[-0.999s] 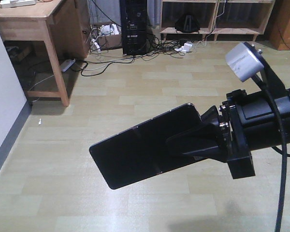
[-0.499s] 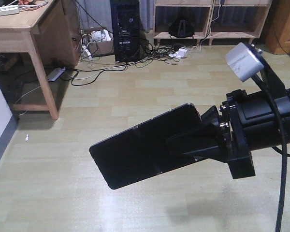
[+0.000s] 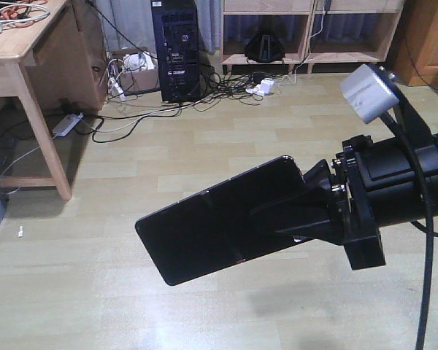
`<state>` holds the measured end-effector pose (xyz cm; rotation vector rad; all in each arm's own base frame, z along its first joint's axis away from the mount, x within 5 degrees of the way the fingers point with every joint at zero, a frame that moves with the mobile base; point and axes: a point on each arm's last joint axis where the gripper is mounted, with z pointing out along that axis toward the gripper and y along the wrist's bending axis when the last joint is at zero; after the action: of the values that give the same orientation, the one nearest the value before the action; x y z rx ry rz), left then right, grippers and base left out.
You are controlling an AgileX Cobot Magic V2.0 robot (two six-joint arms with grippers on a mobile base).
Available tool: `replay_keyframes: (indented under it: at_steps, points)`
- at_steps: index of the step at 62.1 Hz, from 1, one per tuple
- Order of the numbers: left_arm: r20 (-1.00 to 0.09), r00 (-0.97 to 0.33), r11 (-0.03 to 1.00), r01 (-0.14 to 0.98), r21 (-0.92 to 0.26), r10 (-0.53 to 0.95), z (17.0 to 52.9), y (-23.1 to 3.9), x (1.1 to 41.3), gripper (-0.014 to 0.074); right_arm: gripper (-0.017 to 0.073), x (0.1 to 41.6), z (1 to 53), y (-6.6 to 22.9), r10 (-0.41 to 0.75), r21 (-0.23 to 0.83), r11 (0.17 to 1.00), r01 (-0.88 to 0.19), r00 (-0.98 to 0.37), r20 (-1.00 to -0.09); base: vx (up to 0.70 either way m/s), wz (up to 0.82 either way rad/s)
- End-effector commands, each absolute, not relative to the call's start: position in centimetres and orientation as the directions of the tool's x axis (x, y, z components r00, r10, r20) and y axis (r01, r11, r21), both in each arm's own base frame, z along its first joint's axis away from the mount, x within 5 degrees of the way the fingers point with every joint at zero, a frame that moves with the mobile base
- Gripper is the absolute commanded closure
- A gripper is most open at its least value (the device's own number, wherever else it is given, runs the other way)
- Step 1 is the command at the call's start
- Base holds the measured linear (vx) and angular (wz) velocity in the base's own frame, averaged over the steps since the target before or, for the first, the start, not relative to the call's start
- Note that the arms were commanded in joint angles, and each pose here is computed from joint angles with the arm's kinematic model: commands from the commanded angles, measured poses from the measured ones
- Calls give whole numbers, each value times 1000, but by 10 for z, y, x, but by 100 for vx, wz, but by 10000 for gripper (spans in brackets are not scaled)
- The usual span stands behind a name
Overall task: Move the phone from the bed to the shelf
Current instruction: 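Carry the phone in the right gripper while driving across the room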
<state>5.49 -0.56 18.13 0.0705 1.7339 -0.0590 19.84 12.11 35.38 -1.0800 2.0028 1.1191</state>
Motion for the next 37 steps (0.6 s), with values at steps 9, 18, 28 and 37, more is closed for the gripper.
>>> replay_keyframes:
  at_steps: [9,18,28,37]
  points:
    - [-996,-90,997,75,-11,-4,187,-5,56,593,561,187,374,124,-306,413,225,-882,-467,-830,19,-4]
    - [-996,-90,997,75,-11,-4,187,-5,56,593,561,187,374,124,-306,413,225,-882,-467,-830,19,-4]
    - [-996,-90,997,75,-11,-4,187,-5,56,593,561,187,374,124,-306,413,225,-882,-467,-830,18,-4]
    - [-996,-90,997,75,-11,-4,187,-5,56,593,561,187,374,124,-306,413,225,-882,-467,-830,19,-3]
